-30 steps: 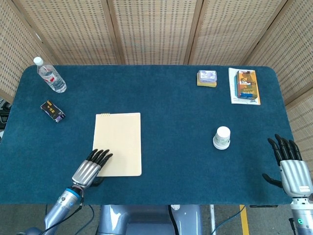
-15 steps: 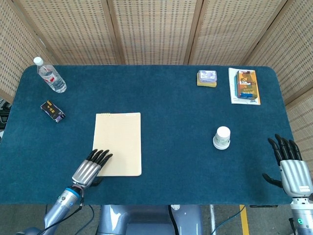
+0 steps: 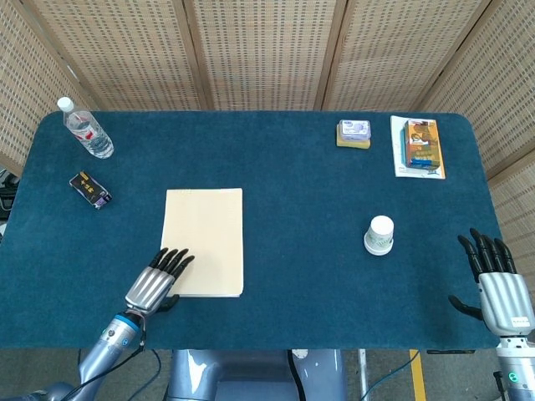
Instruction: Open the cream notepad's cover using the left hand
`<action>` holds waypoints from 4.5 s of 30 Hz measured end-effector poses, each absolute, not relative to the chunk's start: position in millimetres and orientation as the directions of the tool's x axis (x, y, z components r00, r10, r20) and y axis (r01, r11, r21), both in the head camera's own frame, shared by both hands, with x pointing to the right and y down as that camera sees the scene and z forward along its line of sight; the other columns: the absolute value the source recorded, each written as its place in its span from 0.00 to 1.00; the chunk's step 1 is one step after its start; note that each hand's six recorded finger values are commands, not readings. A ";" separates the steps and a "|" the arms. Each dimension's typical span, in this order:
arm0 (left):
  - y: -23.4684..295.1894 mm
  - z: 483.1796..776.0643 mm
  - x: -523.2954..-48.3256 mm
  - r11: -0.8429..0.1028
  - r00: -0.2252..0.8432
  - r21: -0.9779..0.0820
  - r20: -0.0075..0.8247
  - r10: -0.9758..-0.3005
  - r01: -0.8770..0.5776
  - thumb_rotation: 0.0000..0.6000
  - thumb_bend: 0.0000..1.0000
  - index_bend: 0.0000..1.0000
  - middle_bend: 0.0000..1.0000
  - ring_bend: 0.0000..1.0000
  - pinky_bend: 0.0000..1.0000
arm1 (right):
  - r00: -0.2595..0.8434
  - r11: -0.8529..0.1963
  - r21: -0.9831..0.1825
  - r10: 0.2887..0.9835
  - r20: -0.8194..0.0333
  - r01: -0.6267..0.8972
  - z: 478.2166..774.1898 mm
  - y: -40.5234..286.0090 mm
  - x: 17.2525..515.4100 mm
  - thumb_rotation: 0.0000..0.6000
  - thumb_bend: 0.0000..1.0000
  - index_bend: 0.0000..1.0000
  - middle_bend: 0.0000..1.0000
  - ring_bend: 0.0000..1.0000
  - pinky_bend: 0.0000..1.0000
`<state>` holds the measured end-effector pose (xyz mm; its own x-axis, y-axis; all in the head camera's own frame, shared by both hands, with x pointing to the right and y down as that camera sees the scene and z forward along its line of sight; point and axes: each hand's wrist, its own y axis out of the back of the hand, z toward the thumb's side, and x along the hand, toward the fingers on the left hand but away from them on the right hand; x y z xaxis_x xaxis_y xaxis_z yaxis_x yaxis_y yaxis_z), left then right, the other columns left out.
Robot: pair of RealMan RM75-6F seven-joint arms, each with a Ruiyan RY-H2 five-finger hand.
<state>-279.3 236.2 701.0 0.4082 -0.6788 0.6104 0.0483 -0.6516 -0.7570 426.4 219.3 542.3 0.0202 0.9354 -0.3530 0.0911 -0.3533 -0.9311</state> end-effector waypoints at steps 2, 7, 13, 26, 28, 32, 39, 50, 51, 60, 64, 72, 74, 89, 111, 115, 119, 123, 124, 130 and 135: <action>231.0 699.9 -277.8 -0.642 0.410 -0.765 0.602 -0.685 0.050 1.00 0.41 0.00 0.00 0.00 0.00 | 0.020 -0.355 -0.930 0.935 -0.354 0.092 542.7 219.3 426.5 1.00 0.00 0.05 0.00 0.00 0.00; 206.2 691.7 -273.5 -0.599 0.402 -0.800 0.562 -0.723 0.039 1.00 0.41 0.00 0.00 0.00 0.00 | 0.016 -0.353 -0.931 0.935 -0.353 0.094 542.6 218.5 427.6 1.00 0.00 0.05 0.00 0.00 0.00; 172.6 675.4 -267.9 -0.554 0.383 -0.832 0.515 -0.767 0.010 1.00 0.41 0.00 0.00 0.00 0.00 | 0.012 -0.357 -0.929 0.934 -0.357 0.095 543.7 217.6 429.1 1.00 0.00 0.05 0.00 0.00 0.00; 151.0 697.0 -263.2 -0.595 0.348 -0.802 0.570 -0.745 0.040 1.00 0.42 0.36 0.23 0.16 0.15 | 0.003 -0.362 -0.927 0.932 -0.363 0.094 546.0 216.8 431.3 1.00 0.00 0.05 0.00 0.00 0.00; 150.9 698.4 -262.0 -0.593 0.351 -0.805 0.562 -0.749 0.022 1.00 0.45 0.56 0.41 0.31 0.27 | 0.003 -0.363 -0.927 0.931 -0.364 0.094 546.3 216.7 431.5 1.00 0.00 0.05 0.00 0.00 0.00; 152.2 697.3 -261.5 -0.570 0.378 -0.821 0.529 -0.760 0.003 1.00 0.50 0.73 0.54 0.42 0.36 | 0.006 -0.365 -0.926 0.930 -0.366 0.096 546.6 216.8 430.8 1.00 0.00 0.05 0.00 0.00 0.00; 166.8 691.9 -264.2 -0.532 0.470 -0.847 0.477 -0.743 0.019 1.00 0.52 0.75 0.55 0.43 0.36 | 0.010 -0.366 -0.926 0.930 -0.367 0.097 546.3 217.6 429.8 1.00 0.00 0.05 0.00 0.00 0.00; 211.2 667.8 -286.3 -0.505 0.642 -0.862 0.416 -0.644 0.051 1.00 0.52 0.75 0.56 0.44 0.39 | 0.015 -0.371 -0.925 0.929 -0.371 0.088 548.3 219.1 427.5 1.00 0.00 0.05 0.00 0.00 0.00; 216.6 664.2 -289.4 -0.508 0.658 -0.860 0.409 -0.632 0.047 1.00 0.52 0.75 0.56 0.44 0.39 | 0.015 -0.371 -0.924 0.928 -0.372 0.087 548.5 219.2 427.2 1.00 0.00 0.05 0.00 0.00 0.00; 250.1 647.1 -313.9 -0.565 0.697 -0.820 0.456 -0.553 0.088 1.00 0.52 0.75 0.56 0.44 0.39 | 0.017 -0.371 -0.925 0.929 -0.371 0.080 549.1 219.9 425.5 1.00 0.00 0.05 0.00 0.00 0.00; 240.3 634.4 -313.6 -0.552 0.681 -0.832 0.437 -0.588 0.057 1.00 0.52 0.75 0.56 0.44 0.39 | 0.021 -0.372 -0.925 0.928 -0.371 0.075 549.9 220.2 424.3 1.00 0.00 0.05 0.00 0.00 0.00; 174.9 610.7 -295.5 -0.499 0.600 -0.853 0.321 -0.733 -0.153 1.00 0.51 0.74 0.56 0.44 0.39 | 0.011 -0.367 -0.927 0.930 -0.367 0.077 549.5 218.4 426.9 1.00 0.00 0.05 0.00 0.00 0.00; 157.1 606.5 -291.8 -0.498 0.572 -0.843 0.310 -0.760 -0.205 1.00 0.51 0.74 0.56 0.44 0.39 | 0.008 -0.367 -0.927 0.930 -0.367 0.076 549.8 217.8 427.9 1.00 0.00 0.05 0.00 0.00 0.00; 18.8 610.7 -281.3 -0.427 0.328 -0.792 0.302 -0.895 -0.435 1.00 0.32 0.18 0.15 0.09 0.12 | -0.042 -0.377 -0.925 0.925 -0.379 0.047 561.8 210.7 439.4 1.00 0.00 0.05 0.00 0.00 0.00; -27.7 601.9 -325.6 -0.301 0.175 -0.904 0.257 -0.950 -0.304 1.00 0.00 0.00 0.00 0.00 0.00 | -0.045 -0.382 -0.924 0.923 -0.382 0.016 567.9 211.9 435.7 1.00 0.00 0.05 0.00 0.00 0.00; -18.5 579.6 -352.3 -0.237 0.145 -0.926 0.202 -0.969 -0.294 1.00 0.00 0.00 0.00 0.00 0.00 | -0.032 -0.384 -0.923 0.923 -0.384 0.024 566.7 214.1 433.2 1.00 0.00 0.05 0.00 0.00 0.00; -0.4 564.7 -377.6 -0.239 0.127 -0.933 0.212 -0.969 -0.270 1.00 0.00 0.00 0.00 0.00 0.00 | -0.017 -0.375 -0.926 0.927 -0.376 0.035 562.5 214.7 430.1 1.00 0.00 0.05 0.00 0.00 0.00; 34.3 554.8 -409.3 -0.268 0.078 -0.939 0.257 -0.963 -0.215 1.00 0.00 0.00 0.00 0.00 0.00 | -0.009 -0.368 -0.929 0.929 -0.369 0.044 558.5 215.3 428.8 1.00 0.00 0.05 0.00 0.00 0.00; 44.5 553.0 -416.8 -0.273 0.062 -0.940 0.265 -0.962 -0.205 1.00 0.00 0.00 0.00 0.00 0.00 | -0.008 -0.368 -0.929 0.930 -0.369 0.046 558.0 215.5 428.7 1.00 0.00 0.05 0.00 0.00 0.00; 127.8 543.6 -466.4 -0.332 -0.047 -0.930 0.343 -0.938 -0.155 1.00 0.00 0.00 0.00 0.00 0.00 | 0.001 -0.368 -0.928 0.930 -0.369 0.052 555.9 216.9 428.1 1.00 0.00 0.05 0.00 0.00 0.00; 182.2 540.1 -483.6 -0.369 -0.093 -0.918 0.384 -0.919 -0.143 1.00 0.00 0.00 0.00 0.00 0.00 | 0.014 -0.365 -0.930 0.931 -0.364 0.050 554.0 218.3 426.2 1.00 0.00 0.05 0.00 0.00 0.00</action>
